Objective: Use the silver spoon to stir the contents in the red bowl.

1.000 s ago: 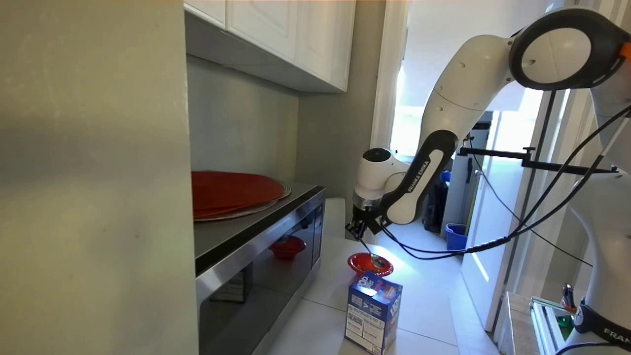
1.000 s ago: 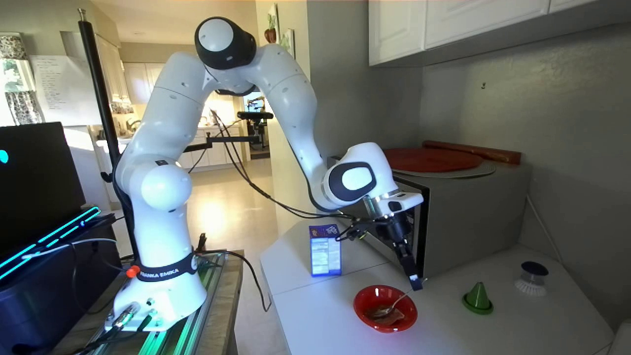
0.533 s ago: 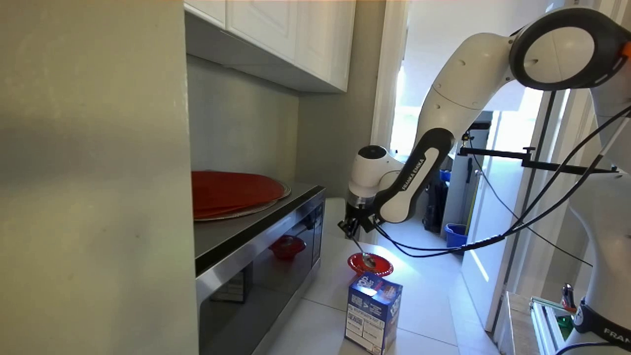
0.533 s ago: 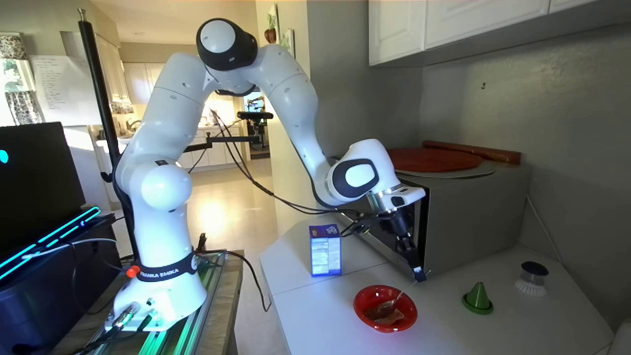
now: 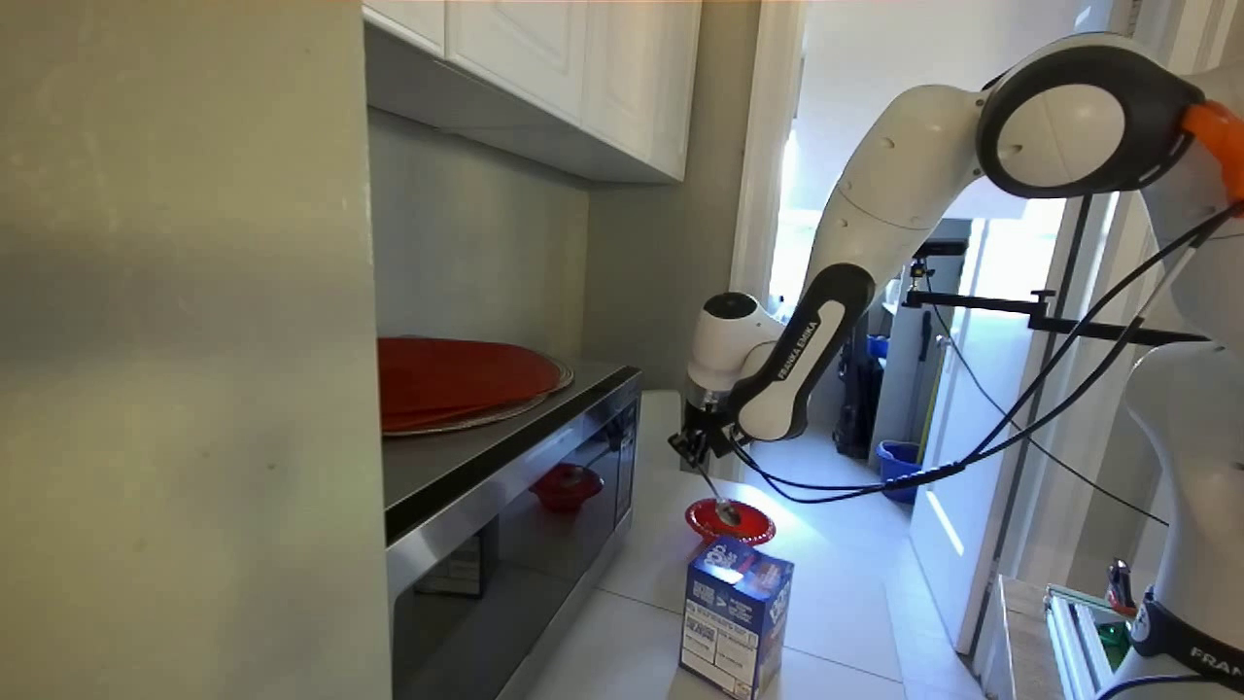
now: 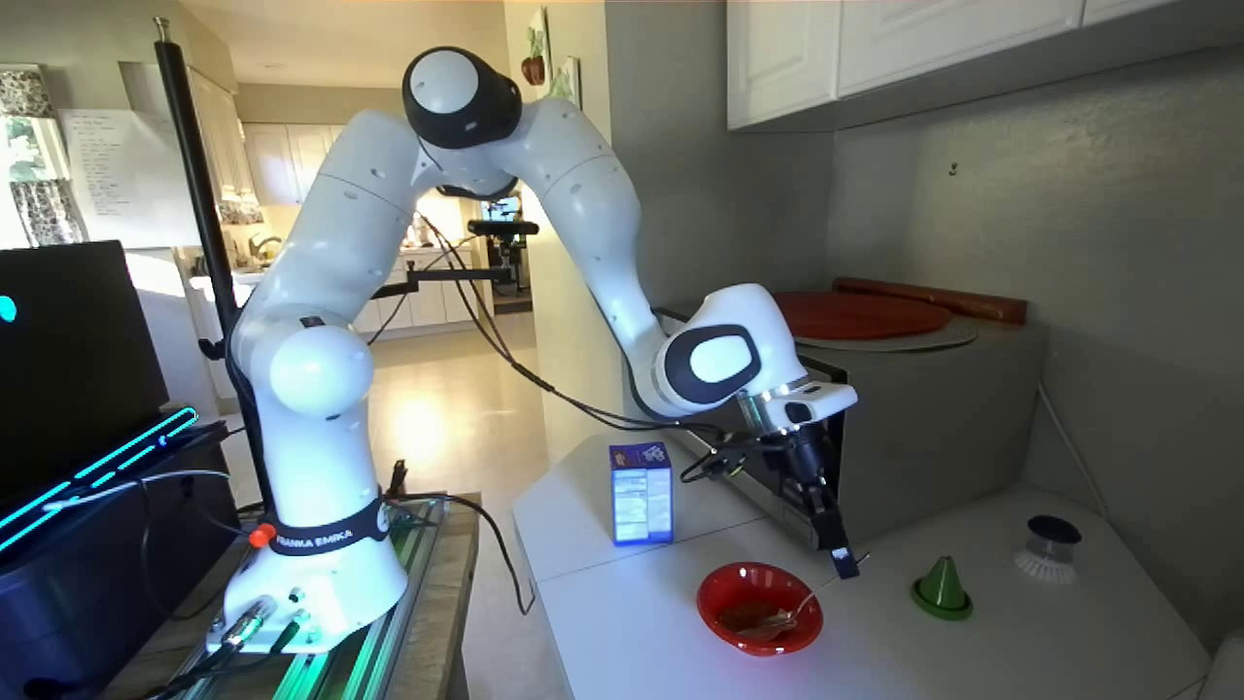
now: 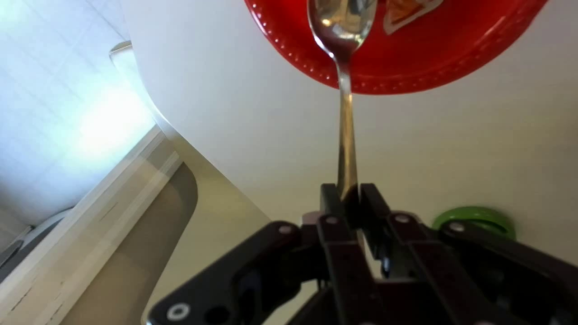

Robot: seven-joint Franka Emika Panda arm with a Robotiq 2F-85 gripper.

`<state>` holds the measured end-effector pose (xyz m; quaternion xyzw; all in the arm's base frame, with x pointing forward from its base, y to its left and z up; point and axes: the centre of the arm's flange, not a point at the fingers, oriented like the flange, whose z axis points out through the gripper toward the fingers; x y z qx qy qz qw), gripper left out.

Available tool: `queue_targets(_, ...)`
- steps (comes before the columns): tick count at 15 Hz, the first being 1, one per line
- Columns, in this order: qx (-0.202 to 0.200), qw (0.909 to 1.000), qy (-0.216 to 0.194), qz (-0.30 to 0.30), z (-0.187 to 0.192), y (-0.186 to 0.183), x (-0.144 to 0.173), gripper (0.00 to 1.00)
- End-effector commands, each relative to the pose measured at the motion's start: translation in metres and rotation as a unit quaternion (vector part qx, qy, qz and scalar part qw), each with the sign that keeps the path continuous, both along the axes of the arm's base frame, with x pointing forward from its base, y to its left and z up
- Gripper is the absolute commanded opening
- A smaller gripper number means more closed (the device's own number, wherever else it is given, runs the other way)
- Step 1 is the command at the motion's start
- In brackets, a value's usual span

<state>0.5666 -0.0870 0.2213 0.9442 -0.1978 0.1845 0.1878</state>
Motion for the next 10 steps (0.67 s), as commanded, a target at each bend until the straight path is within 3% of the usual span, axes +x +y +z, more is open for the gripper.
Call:
queue_targets(1,-0.007,0.9997,-0.002,-0.024,-0.003,-0.011,0.0,0.04)
queue_targets(10,0.029,0.9995,0.007,0.003,-0.011,0.031,0.004,0.04)
